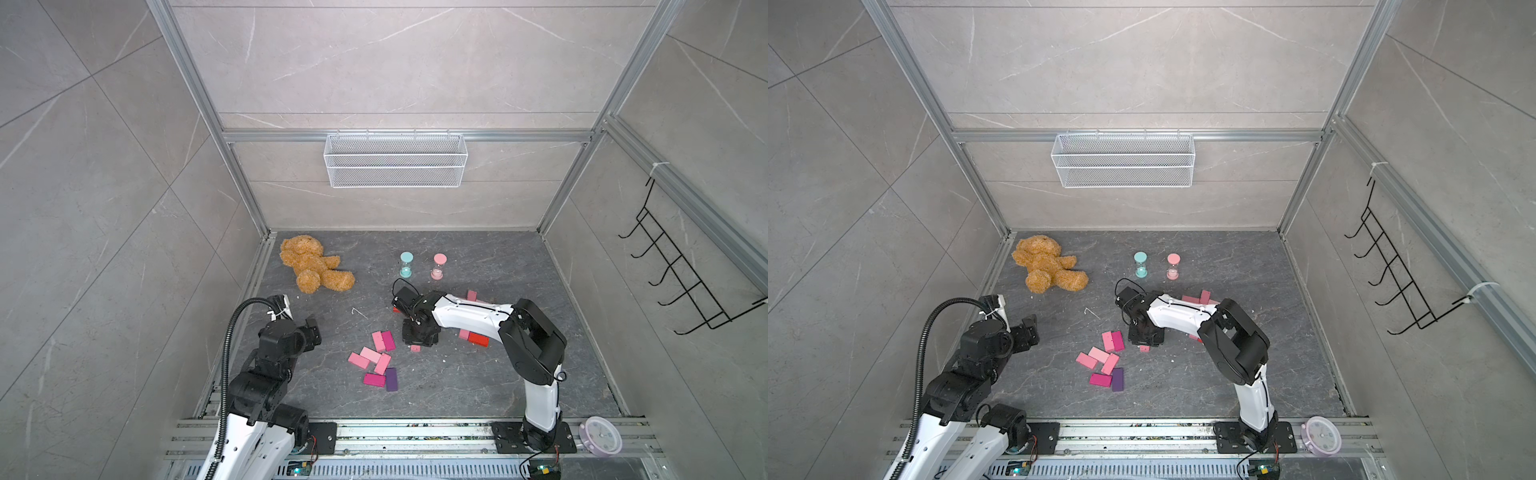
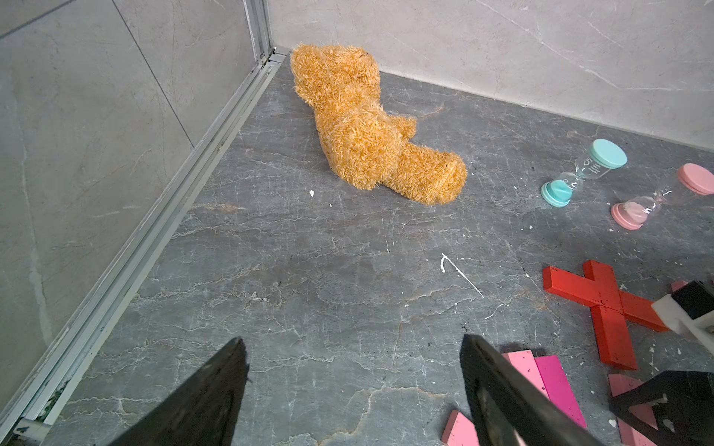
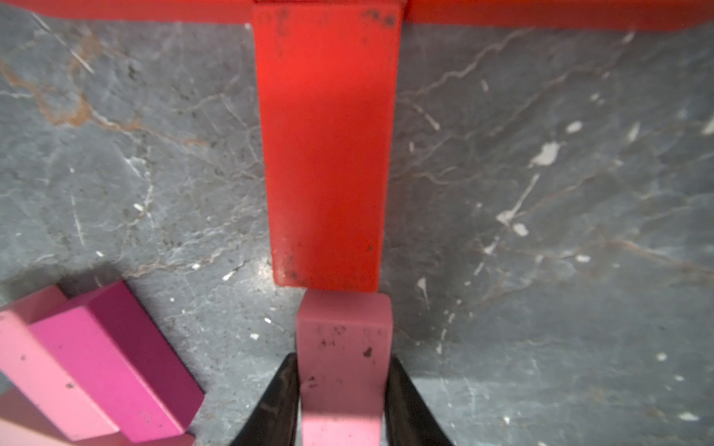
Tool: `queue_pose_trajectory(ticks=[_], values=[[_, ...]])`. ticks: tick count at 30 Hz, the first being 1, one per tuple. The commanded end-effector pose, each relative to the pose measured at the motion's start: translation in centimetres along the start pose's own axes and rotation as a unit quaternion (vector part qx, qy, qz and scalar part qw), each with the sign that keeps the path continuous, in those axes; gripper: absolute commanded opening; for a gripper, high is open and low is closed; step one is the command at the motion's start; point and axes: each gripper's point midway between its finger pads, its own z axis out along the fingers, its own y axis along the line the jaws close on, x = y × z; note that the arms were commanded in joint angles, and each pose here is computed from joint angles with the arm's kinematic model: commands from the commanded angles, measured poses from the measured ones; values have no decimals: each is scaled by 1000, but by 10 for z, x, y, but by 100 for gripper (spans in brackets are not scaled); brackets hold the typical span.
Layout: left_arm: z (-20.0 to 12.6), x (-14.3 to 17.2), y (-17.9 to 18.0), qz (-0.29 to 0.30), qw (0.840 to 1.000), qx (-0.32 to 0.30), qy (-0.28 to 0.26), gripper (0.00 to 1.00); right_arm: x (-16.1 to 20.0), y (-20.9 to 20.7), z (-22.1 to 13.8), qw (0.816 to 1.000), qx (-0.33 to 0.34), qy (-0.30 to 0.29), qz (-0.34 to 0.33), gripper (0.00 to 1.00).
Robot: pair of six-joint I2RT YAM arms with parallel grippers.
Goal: Assemble the letter t with building blocks
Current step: Assemble the building block at the center of the board.
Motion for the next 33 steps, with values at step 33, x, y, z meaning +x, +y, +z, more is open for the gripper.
queue_pose_trajectory(ticks=[33], values=[[-4, -10, -4, 3, 1000, 10, -17, 89, -9, 1, 8, 1000, -1, -3, 30, 36]])
